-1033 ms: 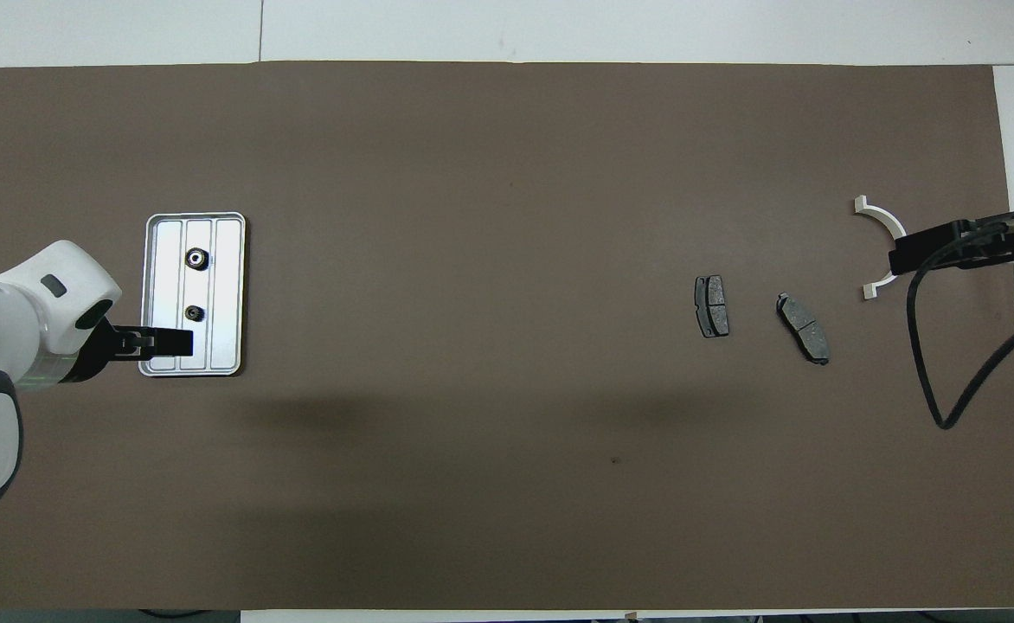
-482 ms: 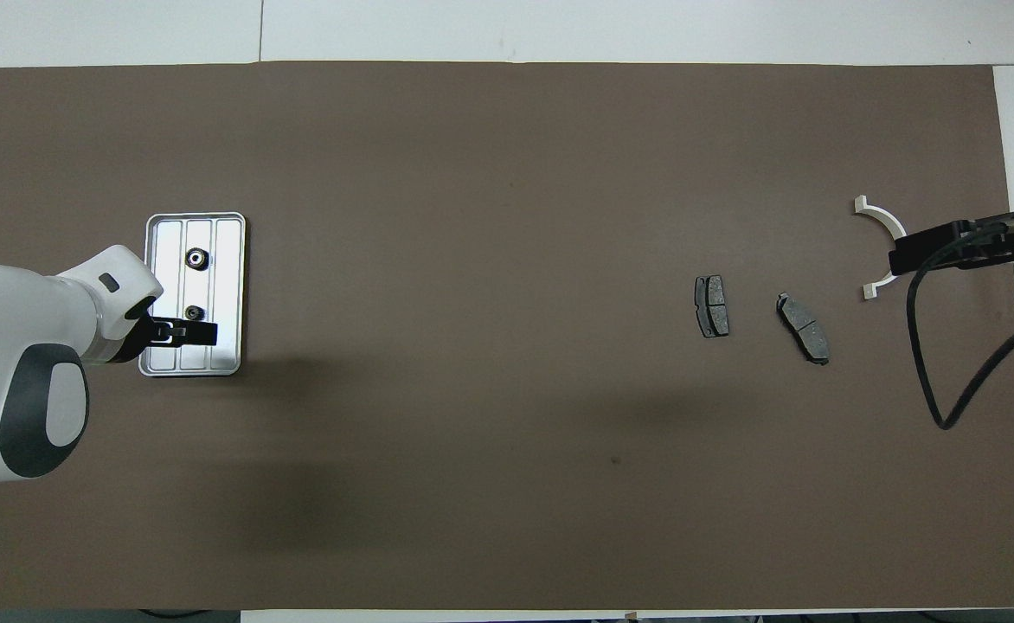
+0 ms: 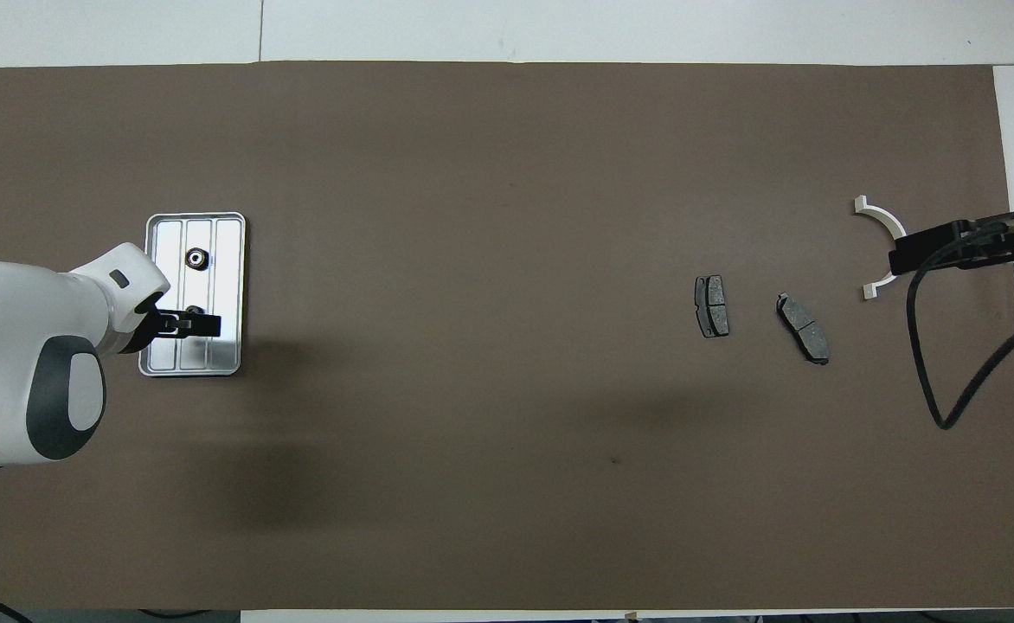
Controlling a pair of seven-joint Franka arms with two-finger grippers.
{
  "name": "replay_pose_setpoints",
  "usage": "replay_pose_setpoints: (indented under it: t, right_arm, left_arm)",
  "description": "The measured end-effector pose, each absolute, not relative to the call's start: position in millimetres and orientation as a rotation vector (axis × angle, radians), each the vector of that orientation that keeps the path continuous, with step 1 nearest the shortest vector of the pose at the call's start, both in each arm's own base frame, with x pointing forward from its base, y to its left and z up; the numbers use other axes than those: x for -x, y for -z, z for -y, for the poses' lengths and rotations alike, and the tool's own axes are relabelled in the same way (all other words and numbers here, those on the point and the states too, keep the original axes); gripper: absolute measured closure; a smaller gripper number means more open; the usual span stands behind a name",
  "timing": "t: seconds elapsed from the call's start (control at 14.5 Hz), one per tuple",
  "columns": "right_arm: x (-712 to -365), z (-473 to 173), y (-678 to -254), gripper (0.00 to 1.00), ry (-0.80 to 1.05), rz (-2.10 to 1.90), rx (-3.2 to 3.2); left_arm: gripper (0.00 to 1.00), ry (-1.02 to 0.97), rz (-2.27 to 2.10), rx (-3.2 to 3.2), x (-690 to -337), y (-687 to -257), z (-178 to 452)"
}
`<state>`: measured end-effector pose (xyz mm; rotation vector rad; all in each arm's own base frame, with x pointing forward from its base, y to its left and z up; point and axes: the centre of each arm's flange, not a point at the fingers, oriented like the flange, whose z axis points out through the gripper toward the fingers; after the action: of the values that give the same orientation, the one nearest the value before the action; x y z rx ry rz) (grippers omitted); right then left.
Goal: Place bearing gear from tray to pile
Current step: 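Grasp the dark gear in the tray with the left gripper and lift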
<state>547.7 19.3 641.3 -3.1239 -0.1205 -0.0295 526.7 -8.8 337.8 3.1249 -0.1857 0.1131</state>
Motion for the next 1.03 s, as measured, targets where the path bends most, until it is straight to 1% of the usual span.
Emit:
replay_pose_setpoints:
  t: [0.34, 0.41, 0.55, 1.03]
  right_arm:
    - [-548, -18, -641, 0.0, 0.03, 0.116, 3.124]
    - [-548, -18, -641, 0.0, 0.03, 0.116, 3.124]
    - [-548, -18, -641, 0.0, 0.03, 0.116, 3.124]
    - [-548, -18, -642, 0.0, 0.035, 0.116, 3.124]
  left_arm:
    - [0.0, -0.113, 0.191, -3.123, -533, -310, 8]
    - [0.02, -0.11, 0.194, -3.123, -533, -307, 8]
    - [0.0, -0.112, 0.196, -3.123, -533, -306, 6]
    - [0.0, -0.134, 0.212, -3.123, -537, -304, 4]
